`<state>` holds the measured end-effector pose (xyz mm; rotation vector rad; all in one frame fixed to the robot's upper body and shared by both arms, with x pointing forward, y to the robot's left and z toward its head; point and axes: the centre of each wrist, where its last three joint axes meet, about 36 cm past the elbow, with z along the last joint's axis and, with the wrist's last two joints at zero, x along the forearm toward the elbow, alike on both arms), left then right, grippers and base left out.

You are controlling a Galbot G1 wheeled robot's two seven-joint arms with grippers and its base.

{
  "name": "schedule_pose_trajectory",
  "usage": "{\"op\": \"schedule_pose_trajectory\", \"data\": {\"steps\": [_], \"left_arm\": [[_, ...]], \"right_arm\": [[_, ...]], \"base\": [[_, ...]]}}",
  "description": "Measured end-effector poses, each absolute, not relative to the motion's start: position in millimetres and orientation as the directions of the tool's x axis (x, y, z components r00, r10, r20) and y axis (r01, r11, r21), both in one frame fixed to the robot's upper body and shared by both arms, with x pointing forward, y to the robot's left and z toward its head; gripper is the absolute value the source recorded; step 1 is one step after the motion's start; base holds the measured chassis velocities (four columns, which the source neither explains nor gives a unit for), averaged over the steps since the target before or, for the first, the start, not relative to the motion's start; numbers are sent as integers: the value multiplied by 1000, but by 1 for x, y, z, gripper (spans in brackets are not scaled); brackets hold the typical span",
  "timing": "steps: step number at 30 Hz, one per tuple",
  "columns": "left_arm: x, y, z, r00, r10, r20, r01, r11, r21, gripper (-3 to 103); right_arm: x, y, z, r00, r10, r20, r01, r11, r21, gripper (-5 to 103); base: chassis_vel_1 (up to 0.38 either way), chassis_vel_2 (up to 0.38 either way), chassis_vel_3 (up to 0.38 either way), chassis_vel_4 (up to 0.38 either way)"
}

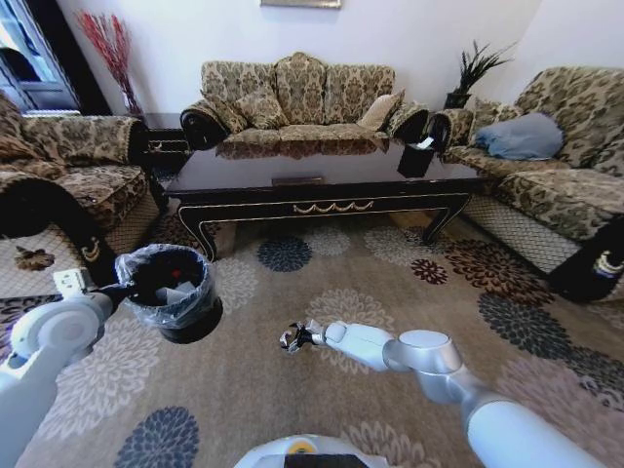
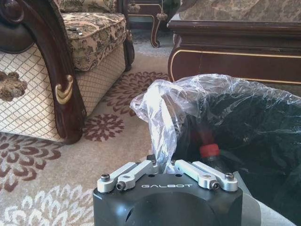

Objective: Move to the front of the table and pick up the trash from the floor, then place it into the trash bin.

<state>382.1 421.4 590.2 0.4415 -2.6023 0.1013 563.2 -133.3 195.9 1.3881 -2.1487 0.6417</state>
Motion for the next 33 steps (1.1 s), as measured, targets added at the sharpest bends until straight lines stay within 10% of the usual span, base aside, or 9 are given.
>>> {"op": "schedule_pose_trajectory", "data": {"steps": [9,24,33], "left_arm": [[381,421,588,-822,-293,488,-331,944,10,3],[384,423,587,-819,-298,490,-334,942,15,3],[386,424,585,-818,-302,489,-336,942,19,3]], "right_arm": [[560,-131,193,-382,-670,636,-908,400,-125,61],[553,-137,186,-372,-663,649,-912,392,-122,61],[551,-134,185,-368,-670,645,-914,389,-117,28]], "base": [[0,0,0,0],[0,0,0,0],[0,0,0,0]]}}
